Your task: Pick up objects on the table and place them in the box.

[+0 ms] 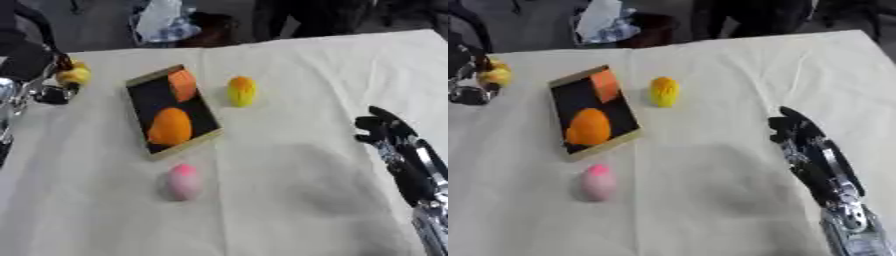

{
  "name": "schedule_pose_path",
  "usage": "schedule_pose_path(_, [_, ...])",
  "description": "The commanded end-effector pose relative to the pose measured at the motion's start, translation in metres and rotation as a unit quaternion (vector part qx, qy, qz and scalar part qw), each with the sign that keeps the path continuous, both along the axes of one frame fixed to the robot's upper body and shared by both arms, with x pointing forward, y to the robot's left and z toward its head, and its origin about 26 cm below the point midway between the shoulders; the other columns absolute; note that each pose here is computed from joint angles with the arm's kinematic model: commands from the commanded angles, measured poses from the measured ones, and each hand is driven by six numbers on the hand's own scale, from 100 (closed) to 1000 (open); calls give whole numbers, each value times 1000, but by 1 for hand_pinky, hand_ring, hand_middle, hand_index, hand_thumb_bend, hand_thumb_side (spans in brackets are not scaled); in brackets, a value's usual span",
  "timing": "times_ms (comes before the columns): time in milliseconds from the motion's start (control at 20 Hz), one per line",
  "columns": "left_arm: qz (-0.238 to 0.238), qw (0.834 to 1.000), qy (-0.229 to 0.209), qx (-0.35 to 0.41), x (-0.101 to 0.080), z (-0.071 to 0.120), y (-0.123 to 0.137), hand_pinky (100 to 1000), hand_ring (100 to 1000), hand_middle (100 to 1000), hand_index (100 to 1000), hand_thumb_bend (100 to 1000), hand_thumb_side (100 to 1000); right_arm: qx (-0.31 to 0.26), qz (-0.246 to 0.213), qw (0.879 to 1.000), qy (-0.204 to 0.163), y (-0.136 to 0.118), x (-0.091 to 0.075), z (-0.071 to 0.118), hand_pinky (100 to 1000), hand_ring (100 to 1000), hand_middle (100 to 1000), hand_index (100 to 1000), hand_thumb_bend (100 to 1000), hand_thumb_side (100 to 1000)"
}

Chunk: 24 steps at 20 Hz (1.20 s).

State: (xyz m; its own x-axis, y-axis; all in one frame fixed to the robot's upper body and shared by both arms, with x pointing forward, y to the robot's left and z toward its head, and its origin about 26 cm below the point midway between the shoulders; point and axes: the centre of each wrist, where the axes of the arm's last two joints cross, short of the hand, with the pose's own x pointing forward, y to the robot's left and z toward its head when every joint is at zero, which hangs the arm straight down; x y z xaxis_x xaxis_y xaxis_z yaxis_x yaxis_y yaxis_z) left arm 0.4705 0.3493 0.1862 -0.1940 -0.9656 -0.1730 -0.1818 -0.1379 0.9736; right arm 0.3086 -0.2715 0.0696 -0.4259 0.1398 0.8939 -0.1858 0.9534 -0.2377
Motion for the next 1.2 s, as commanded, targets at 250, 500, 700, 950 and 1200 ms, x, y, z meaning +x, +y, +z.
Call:
schedule_pose_path(250, [-94, 995, -6, 11, -8, 37, -30, 561, 472, 492, 631, 243, 145, -5, 1, 1000, -15, -3, 1, 9, 812, 866, 772, 916, 100, 564])
schedule_pose_path(500, [-120, 992, 37, 22, -5, 34, -57, 571, 482, 504, 643, 249, 156, -4, 2, 1000, -14, -3, 1, 9, 812, 866, 772, 917, 100, 565])
schedule_pose_path(700, [-129, 989, 70, 27, -4, 24, -66, 587, 501, 525, 664, 256, 166, -5, 2, 1000, -13, -3, 1, 8, 812, 866, 772, 916, 100, 566])
schedule_pose_path(950, [-126, 985, 108, 40, -2, 7, -70, 621, 535, 568, 706, 277, 186, -4, 2, 1000, -13, -3, 1, 8, 812, 866, 772, 917, 100, 566])
schedule_pose_path(1200, [-116, 981, 146, 44, -2, -11, -67, 660, 584, 627, 772, 331, 205, -4, 4, 1000, -13, -2, 1, 8, 812, 865, 772, 916, 100, 565])
